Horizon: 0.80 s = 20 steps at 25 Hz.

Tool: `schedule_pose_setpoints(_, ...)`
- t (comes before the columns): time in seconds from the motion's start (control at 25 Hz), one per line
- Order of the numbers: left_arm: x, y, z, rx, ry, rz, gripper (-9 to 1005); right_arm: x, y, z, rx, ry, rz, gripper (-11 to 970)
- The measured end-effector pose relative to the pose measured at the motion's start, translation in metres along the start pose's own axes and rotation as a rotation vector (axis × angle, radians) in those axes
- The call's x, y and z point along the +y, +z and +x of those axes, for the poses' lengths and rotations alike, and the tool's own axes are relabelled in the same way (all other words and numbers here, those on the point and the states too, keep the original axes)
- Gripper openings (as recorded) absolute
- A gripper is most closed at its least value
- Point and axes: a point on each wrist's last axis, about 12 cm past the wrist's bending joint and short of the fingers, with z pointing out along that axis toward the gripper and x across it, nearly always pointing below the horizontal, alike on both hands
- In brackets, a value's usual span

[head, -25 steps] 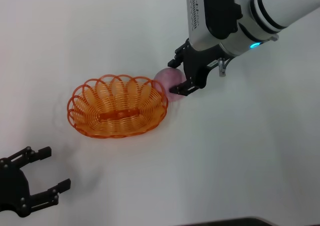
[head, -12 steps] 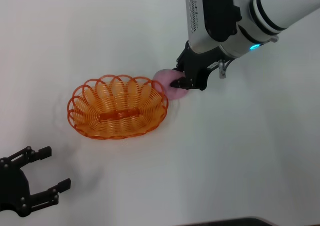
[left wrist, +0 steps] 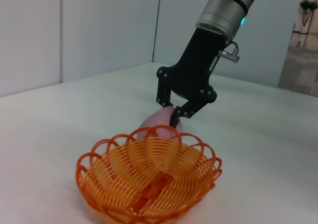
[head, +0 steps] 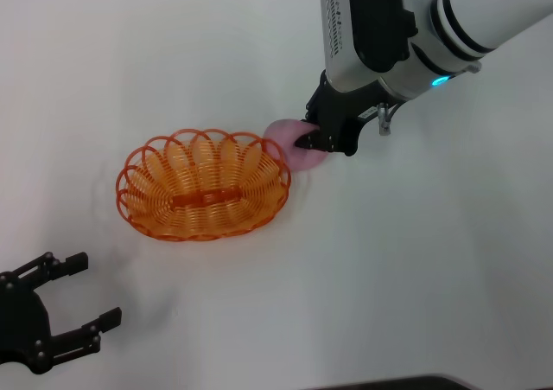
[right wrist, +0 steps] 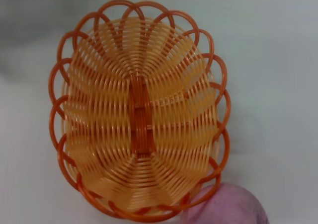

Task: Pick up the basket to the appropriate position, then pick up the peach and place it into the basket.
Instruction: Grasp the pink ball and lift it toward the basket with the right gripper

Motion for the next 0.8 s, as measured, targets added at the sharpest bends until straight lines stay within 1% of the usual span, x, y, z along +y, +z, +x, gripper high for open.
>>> schedule_pose_setpoints(0.28, 0.0, 0.0, 0.0, 0.0, 0.0, 0.0, 831, -0.001, -0.001, -0.001, -0.002, 0.001, 0.004, 138)
schedule_pose_setpoints(0.4, 0.0, 0.0, 0.0, 0.001, -0.001, 0.0, 831, -0.002, -0.004, -0.001, -0.004, 0.012, 0.016, 138)
schedule_pose_setpoints(0.64, 0.0, -0.001, 0.001, 0.005, -0.002, -0.004, 830, -0.005, -0.024, 0.007, -0.033, 0.046, 0.094, 138)
schedule_pose_setpoints(0.8, 0.0, -0.001, 0.0, 0.005, -0.001, -0.003, 830, -0.007, -0.037, 0.016, -0.062, 0.095, 0.116, 139)
